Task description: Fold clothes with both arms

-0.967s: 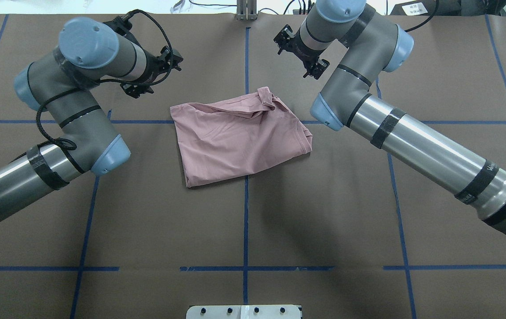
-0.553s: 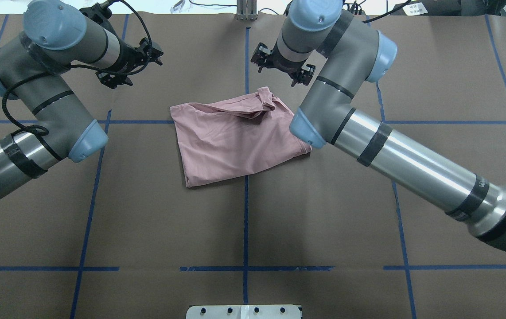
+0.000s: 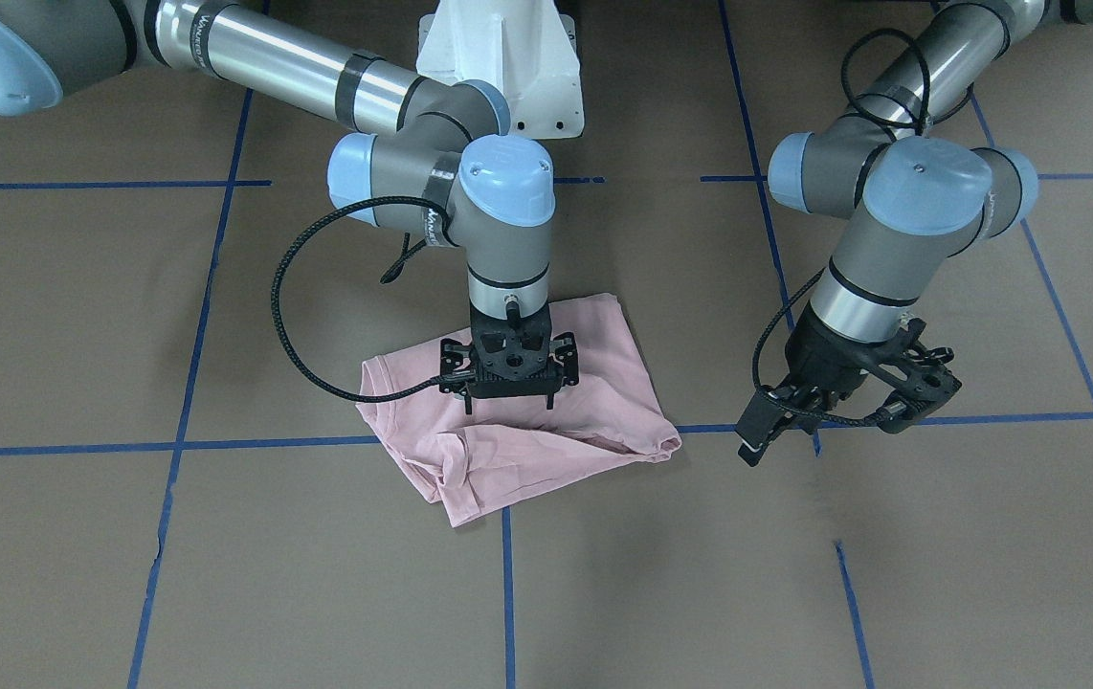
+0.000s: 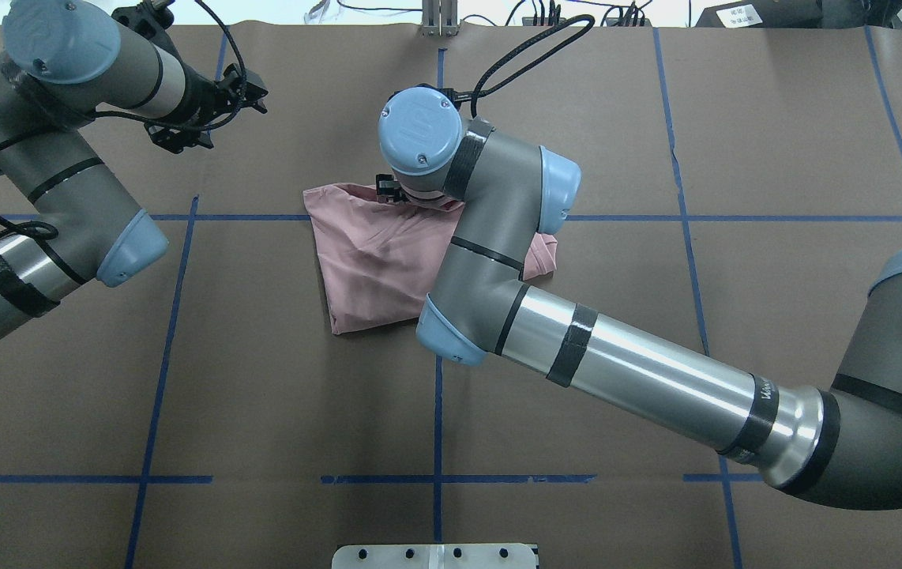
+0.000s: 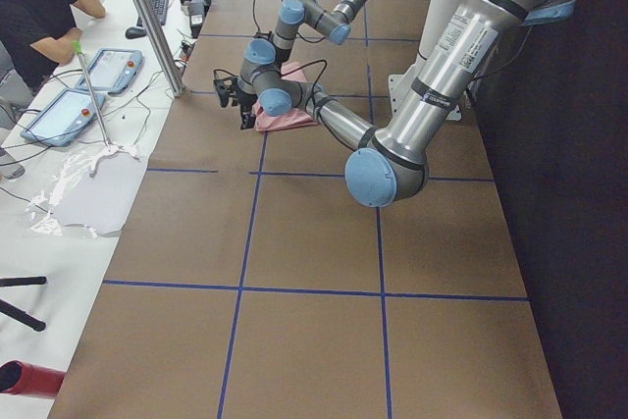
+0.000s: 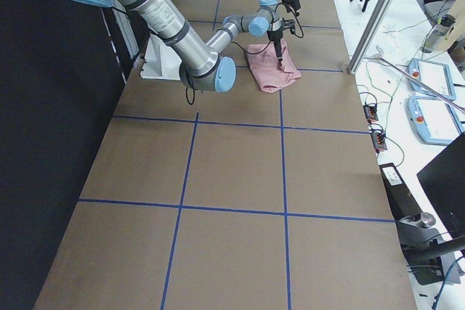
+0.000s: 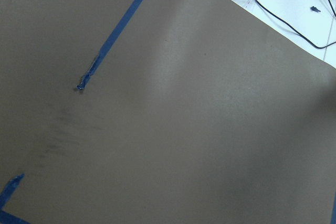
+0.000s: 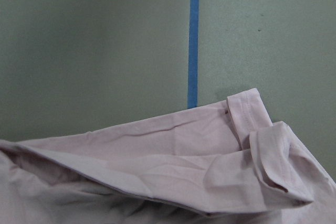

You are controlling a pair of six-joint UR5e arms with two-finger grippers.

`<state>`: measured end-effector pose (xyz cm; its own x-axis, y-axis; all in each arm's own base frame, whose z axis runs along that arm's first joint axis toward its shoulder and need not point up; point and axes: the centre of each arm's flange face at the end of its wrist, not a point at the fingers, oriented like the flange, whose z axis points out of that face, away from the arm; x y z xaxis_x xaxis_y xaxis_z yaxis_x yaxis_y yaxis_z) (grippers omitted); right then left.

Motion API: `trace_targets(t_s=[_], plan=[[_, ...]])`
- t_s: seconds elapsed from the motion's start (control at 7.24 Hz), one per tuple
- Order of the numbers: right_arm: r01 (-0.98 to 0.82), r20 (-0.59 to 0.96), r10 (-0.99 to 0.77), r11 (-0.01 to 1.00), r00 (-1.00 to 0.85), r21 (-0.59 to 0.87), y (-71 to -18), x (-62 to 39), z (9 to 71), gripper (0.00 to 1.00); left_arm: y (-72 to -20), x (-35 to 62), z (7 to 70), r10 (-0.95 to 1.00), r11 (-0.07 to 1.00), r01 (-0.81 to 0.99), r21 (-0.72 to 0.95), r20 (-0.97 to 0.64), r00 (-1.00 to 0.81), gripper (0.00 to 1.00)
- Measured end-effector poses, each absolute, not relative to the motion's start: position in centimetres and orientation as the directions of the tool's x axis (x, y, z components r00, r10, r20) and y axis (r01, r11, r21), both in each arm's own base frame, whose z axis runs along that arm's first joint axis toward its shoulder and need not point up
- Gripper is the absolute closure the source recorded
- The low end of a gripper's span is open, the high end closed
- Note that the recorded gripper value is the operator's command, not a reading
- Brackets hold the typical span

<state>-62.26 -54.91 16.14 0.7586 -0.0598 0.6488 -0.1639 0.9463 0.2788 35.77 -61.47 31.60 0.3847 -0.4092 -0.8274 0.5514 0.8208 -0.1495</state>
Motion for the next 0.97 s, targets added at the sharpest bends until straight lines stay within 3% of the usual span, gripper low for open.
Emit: trace_targets(t_s=[0.55, 0.97], plan=[[-0.007, 0.494, -0.181, 0.935, 0.85, 0.354, -57.0, -64.7, 19.5, 0.0, -61.0, 35.1, 31.7, -0.403, 0.835, 0.525, -0.163, -0.831, 0.383, 0.0], [0.025, 0.428, -0.207, 0.919, 0.88, 0.395, -62.5, -60.0, 20.6, 0.0, -60.3, 34.4, 31.8, -0.406, 0.833, 0.528, -0.169, -0.833, 0.375, 0.0]])
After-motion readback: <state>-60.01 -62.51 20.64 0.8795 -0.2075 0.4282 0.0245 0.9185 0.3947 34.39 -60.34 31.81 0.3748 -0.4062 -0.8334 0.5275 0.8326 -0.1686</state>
